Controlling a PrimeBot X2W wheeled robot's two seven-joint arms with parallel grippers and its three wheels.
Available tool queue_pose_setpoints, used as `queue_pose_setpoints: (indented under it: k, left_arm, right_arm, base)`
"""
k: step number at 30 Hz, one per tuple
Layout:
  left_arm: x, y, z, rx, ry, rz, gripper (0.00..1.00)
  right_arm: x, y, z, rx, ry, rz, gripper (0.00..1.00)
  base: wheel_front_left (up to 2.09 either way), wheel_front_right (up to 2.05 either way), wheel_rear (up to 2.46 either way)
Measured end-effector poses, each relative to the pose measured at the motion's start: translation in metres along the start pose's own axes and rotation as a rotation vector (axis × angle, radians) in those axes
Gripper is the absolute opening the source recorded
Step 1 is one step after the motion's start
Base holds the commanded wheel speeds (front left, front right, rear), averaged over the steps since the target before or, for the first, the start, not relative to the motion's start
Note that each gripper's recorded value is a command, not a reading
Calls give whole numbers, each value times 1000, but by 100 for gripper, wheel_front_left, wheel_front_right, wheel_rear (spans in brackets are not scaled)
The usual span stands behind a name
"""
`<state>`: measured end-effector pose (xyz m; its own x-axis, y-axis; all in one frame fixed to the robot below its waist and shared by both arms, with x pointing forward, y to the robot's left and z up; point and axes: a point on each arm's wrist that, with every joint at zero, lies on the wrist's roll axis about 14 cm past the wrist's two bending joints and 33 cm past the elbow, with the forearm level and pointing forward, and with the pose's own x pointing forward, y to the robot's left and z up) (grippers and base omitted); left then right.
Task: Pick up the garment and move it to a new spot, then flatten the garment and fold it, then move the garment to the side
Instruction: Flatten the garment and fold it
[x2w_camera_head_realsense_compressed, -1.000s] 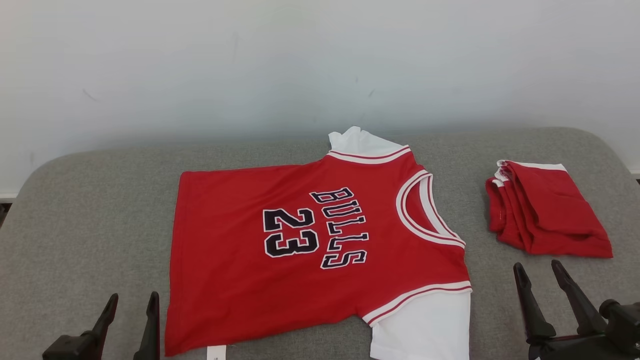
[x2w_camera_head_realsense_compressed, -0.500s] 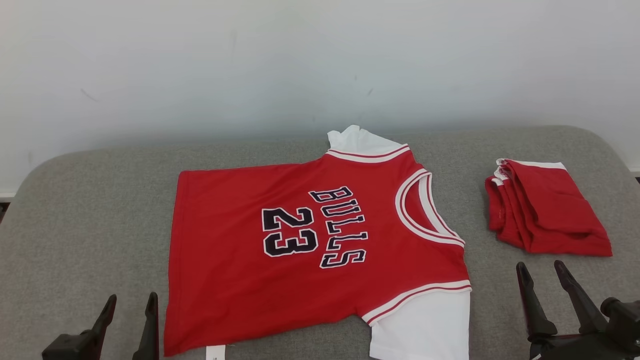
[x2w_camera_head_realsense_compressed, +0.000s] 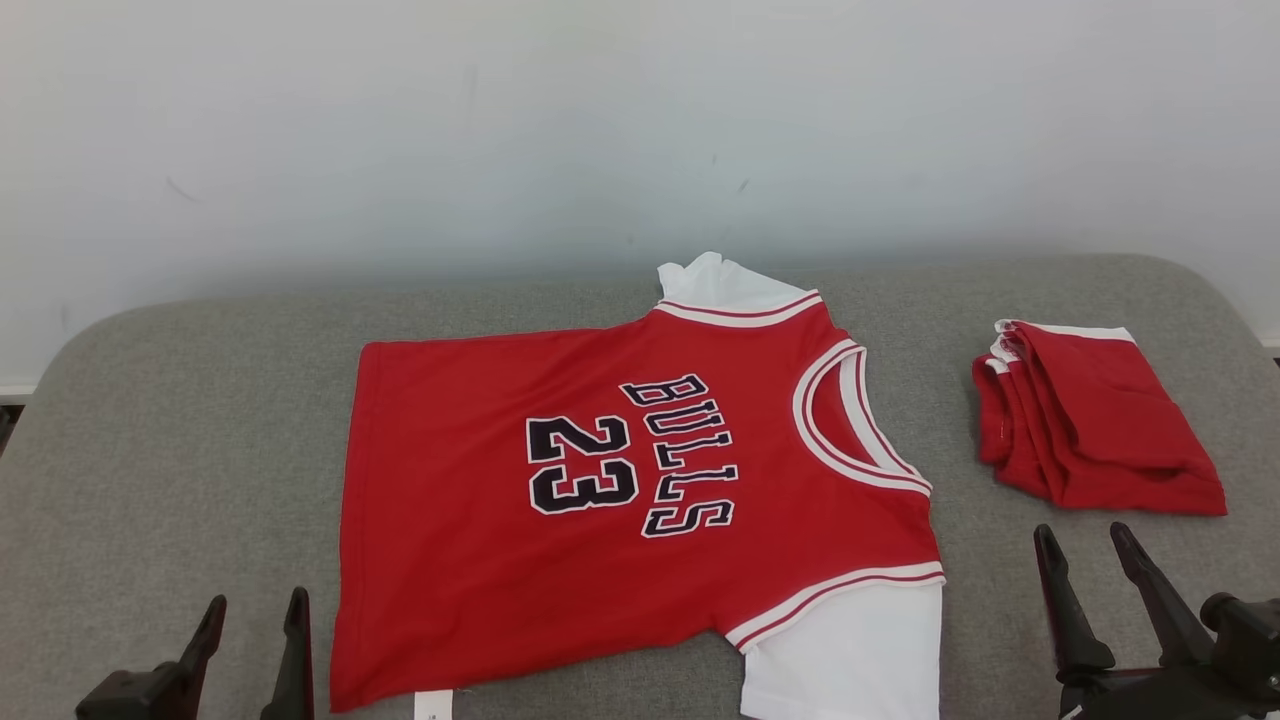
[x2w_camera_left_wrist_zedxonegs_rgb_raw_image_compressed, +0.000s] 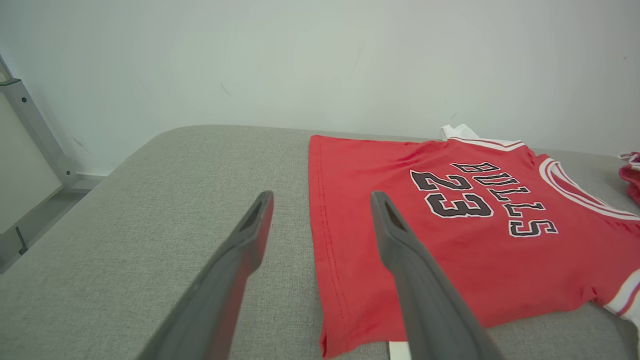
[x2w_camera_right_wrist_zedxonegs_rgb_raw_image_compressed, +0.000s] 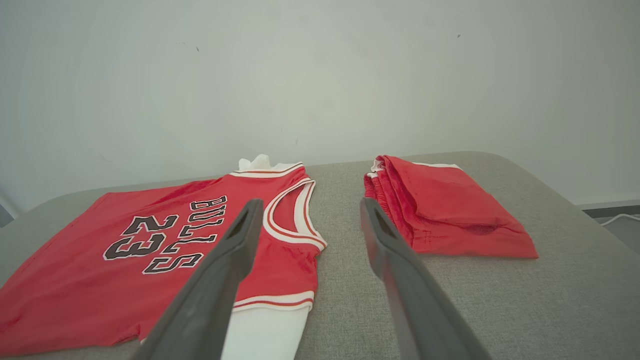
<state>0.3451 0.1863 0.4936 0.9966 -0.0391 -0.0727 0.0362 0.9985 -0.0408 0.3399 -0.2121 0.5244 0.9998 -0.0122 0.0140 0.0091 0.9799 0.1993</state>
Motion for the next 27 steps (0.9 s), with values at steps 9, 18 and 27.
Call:
queue_pose_setpoints:
  k: [9,18,27]
  left_arm:
    - [0,0,-1,-8,15,14,100]
    - [1,1,-2,-7,27,17,100]
    - [1,3,-2,-7,40,23,100]
  right_arm:
    - [-1,-2,-4,-5,21,-8,100]
    - [-3,-4,-10,-20,48,-15,100]
    - [-3,-5,-11,-23,55,-20,100]
  base:
    - [0,0,0]
    - [0,0,0]
    - [0,0,0]
